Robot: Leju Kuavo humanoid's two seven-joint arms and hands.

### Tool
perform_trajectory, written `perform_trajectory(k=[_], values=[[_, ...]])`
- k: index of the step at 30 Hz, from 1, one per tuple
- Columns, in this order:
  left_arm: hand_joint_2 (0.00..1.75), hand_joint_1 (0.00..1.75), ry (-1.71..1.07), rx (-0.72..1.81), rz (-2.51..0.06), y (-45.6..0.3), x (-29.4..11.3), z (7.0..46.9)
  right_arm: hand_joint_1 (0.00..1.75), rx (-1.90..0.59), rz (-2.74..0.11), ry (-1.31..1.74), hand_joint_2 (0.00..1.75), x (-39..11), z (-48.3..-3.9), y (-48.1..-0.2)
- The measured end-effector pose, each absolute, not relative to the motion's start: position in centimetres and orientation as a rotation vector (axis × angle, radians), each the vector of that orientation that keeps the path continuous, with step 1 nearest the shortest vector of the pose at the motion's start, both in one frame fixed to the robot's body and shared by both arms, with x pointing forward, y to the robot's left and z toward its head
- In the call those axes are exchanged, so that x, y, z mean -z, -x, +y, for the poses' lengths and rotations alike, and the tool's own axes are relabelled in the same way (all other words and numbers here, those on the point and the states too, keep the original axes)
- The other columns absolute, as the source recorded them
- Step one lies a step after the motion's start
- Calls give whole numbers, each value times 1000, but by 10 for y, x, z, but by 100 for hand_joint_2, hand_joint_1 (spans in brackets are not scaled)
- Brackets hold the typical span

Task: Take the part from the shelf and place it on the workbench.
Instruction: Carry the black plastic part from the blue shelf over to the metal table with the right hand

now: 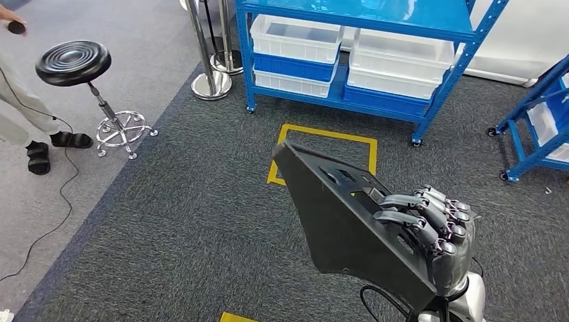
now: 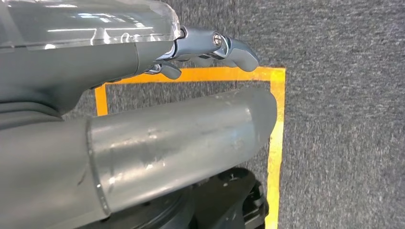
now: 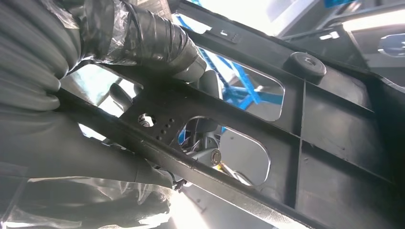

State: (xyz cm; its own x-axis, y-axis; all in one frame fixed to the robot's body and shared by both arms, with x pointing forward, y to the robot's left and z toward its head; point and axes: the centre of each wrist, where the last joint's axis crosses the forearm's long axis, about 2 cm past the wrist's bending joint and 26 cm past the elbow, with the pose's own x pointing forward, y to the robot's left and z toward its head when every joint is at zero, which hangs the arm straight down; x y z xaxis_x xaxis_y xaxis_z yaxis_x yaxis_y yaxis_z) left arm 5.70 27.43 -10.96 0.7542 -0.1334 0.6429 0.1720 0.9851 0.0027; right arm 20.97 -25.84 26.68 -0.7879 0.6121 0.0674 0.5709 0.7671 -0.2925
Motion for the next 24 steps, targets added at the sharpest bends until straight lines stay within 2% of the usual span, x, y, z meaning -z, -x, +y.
perform_trajectory(k=[14,19,24], values=[[0,0,38,169,-696,-57,110,276,175,-376,-2802,946,175,-266,-259,-207],[0,0,-42,140,-699,-83,101,230,175,-342,-2838,922,175,-274,-255,-213],[0,0,0,119,-731,-93,94,196,175,-323,-2864,891,175,-277,-252,-217]])
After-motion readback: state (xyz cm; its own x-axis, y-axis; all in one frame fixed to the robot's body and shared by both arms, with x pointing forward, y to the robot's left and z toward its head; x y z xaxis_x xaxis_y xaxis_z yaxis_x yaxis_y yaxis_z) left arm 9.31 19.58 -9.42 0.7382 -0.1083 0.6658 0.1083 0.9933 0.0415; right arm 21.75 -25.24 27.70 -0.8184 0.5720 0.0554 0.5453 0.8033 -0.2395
